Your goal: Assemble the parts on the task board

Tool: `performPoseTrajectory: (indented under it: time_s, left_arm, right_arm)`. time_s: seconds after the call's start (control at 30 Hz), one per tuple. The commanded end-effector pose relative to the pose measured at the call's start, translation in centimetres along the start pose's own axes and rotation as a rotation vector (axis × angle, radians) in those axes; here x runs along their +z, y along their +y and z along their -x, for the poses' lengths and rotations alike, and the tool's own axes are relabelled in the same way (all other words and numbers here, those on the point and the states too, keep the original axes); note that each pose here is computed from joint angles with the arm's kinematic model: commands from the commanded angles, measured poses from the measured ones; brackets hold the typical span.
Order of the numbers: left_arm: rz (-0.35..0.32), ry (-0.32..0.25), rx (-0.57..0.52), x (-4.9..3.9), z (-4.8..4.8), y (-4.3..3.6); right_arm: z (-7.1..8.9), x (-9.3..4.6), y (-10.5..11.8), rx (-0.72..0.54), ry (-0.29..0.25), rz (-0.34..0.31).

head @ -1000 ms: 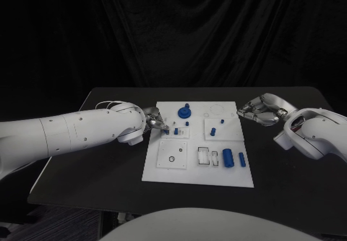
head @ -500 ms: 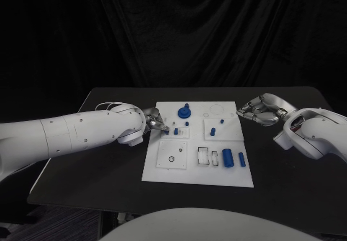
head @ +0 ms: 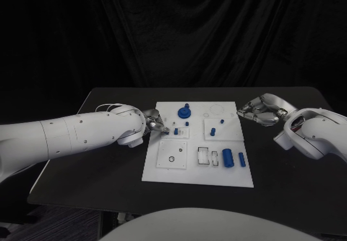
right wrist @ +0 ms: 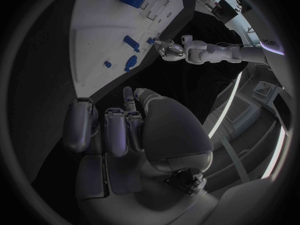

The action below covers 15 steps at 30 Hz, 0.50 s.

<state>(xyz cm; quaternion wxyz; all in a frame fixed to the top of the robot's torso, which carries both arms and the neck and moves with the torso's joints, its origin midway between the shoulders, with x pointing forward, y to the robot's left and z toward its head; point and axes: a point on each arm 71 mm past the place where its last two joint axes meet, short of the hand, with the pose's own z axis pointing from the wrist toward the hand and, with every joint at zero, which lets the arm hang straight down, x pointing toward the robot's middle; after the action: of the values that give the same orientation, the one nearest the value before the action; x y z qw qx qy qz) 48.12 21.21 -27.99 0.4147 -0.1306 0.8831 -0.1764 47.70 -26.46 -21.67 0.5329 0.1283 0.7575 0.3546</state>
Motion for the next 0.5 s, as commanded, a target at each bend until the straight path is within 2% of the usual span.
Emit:
performPoseTrajectory:
  time_s: [0.03,0.5]
  left_arm:
    - [0.011,0.027,0.011,0.03,-0.65,0.43]
    - [-0.015,0.025,0.008,-0.02,-0.65,0.43]
  right_arm:
    - [-0.13,-0.03,-0.18,-0.002,0.009,-0.017]
    - [-0.18,0.04,-0.21,-0.002,0.013,-0.021]
